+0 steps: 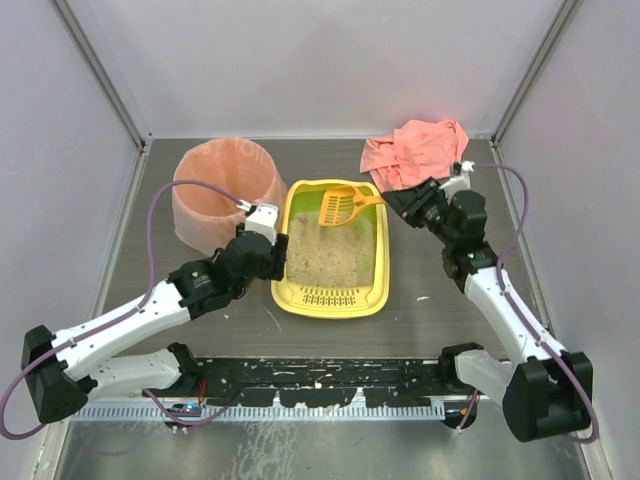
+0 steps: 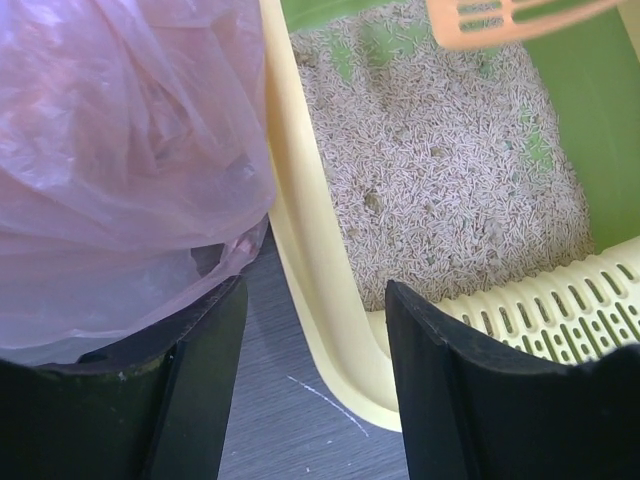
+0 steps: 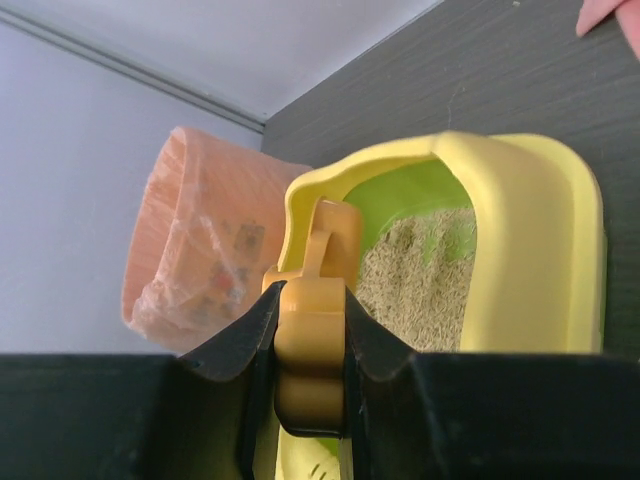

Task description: Clean the litter box

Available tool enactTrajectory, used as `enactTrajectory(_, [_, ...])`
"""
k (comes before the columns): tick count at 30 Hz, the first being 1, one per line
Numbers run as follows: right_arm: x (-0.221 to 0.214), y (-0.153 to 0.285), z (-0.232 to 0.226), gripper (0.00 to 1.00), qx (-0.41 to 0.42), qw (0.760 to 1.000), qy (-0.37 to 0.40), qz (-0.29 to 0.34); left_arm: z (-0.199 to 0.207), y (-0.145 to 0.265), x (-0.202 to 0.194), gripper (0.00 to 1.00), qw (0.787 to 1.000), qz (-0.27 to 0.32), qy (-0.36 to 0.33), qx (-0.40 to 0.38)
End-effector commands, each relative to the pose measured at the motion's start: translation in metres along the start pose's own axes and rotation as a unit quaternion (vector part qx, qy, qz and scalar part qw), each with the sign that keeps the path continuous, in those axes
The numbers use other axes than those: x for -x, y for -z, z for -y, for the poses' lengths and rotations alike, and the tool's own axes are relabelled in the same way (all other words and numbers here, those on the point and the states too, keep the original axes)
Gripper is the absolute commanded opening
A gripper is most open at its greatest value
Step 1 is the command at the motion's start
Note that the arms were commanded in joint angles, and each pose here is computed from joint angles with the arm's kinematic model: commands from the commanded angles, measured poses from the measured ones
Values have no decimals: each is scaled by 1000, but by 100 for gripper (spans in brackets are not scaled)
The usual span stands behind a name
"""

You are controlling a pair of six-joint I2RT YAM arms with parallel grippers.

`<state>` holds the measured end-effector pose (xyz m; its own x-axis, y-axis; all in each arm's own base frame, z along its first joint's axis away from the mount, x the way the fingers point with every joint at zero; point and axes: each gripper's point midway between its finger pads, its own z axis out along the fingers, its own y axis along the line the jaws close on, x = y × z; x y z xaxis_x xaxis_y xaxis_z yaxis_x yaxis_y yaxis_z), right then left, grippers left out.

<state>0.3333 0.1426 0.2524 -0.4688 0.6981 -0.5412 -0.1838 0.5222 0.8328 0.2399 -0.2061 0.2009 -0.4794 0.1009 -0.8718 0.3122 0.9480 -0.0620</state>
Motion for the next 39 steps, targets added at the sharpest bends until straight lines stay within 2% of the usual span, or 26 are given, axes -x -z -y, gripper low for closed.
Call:
enactTrajectory(1, [9,-28,10,1,-77,993,87,-5,14,-10,9,58,999,17,22,-16])
enactTrajectory(5, [0,-57,11,1,-125,981,143,-27,18,-20,3,56,1000,10,19,-14])
enactTrajectory(9, [-10,-81,5,0,-136,975,174,-41,20,-31,-4,53,1000,2,22,-7])
enactTrajectory(14, [-18,-106,11,1,-144,972,180,-51,17,-46,-14,49,999,-13,28,12])
enactTrajectory(22, [-40,-130,27,1,-161,964,196,-76,12,-61,-25,49,999,-31,26,24])
enactTrajectory(27, [-66,-136,26,1,-149,965,188,-102,11,-74,-40,49,998,-55,12,28])
enactTrajectory(34, [-97,-139,35,1,-126,975,130,-128,14,-79,-43,46,998,-60,4,19])
enactTrajectory(39, [-119,-138,35,1,-79,984,80,-137,15,-82,-44,46,998,-64,-2,15])
